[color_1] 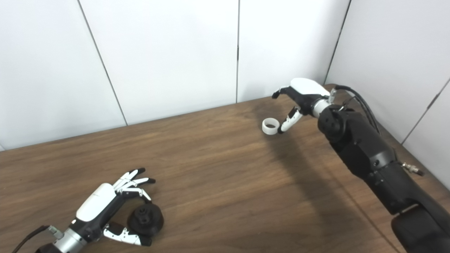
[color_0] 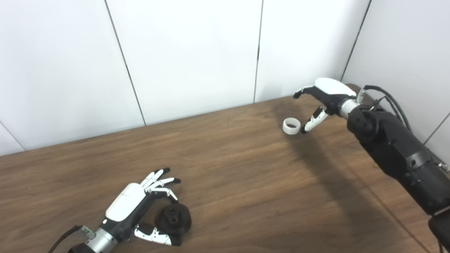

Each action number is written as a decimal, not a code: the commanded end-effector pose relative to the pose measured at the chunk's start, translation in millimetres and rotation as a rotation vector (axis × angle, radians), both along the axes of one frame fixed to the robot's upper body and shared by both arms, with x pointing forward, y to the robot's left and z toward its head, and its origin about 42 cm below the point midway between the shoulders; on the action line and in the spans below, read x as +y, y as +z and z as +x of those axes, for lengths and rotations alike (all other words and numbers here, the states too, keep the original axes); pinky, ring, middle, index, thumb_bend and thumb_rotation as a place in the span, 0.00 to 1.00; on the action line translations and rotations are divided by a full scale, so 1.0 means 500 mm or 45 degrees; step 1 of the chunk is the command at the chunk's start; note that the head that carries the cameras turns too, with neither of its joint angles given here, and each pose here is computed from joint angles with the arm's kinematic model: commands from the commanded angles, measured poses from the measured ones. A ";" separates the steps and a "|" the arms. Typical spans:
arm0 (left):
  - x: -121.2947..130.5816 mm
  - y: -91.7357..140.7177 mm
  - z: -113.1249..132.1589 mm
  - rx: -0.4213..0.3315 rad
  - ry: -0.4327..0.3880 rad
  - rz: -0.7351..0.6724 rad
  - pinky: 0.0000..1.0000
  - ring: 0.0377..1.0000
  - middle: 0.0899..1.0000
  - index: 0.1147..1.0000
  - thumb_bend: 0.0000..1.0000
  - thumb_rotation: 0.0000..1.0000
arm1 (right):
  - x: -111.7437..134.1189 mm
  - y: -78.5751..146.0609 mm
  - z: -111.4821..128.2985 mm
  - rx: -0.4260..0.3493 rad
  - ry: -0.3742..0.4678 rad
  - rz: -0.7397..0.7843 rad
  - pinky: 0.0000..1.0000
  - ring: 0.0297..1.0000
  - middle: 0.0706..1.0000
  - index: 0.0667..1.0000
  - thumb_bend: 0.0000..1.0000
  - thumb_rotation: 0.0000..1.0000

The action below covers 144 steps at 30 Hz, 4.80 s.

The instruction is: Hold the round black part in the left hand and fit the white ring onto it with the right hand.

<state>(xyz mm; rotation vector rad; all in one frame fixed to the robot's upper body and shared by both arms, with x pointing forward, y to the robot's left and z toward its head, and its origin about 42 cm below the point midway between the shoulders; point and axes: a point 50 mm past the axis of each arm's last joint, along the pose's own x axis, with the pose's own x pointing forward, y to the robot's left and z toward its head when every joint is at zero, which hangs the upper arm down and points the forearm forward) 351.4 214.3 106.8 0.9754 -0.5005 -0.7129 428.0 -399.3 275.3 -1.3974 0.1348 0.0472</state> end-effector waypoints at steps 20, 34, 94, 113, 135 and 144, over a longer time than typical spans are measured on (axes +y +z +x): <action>0.027 -0.051 -0.060 0.132 -0.026 0.127 1.00 0.99 0.85 0.42 0.52 0.05 | 0.016 0.030 0.047 -0.019 0.059 -0.119 0.86 0.90 0.87 0.77 0.81 0.19; 0.024 -0.040 -0.072 0.126 -0.030 0.129 1.00 0.99 0.86 0.42 0.52 0.05 | 0.036 0.003 0.061 0.026 0.105 -0.138 0.86 0.89 0.87 0.77 0.83 0.12; 0.031 -0.023 -0.082 0.116 -0.006 0.086 1.00 0.99 0.85 0.42 0.52 0.05 | 0.036 -0.069 0.061 0.043 0.159 -0.182 0.91 0.89 0.77 0.45 0.53 0.13; 0.036 -0.027 -0.059 0.130 0.044 0.049 1.00 1.00 0.86 0.42 0.52 0.05 | 0.064 -0.028 0.022 -0.112 0.300 -0.223 1.00 0.95 0.78 0.45 0.53 0.13; 0.038 -0.039 -0.035 0.165 0.085 0.044 1.00 1.00 0.86 0.42 0.52 0.05 | 0.287 0.047 -0.083 -0.325 0.832 -0.070 1.00 1.00 0.80 0.44 0.53 0.14; 0.008 -0.044 -0.031 0.165 0.072 0.070 1.00 1.00 0.87 0.42 0.52 0.05 | 0.395 0.064 -0.138 -0.305 1.111 -0.011 1.00 1.00 0.81 0.44 0.53 0.14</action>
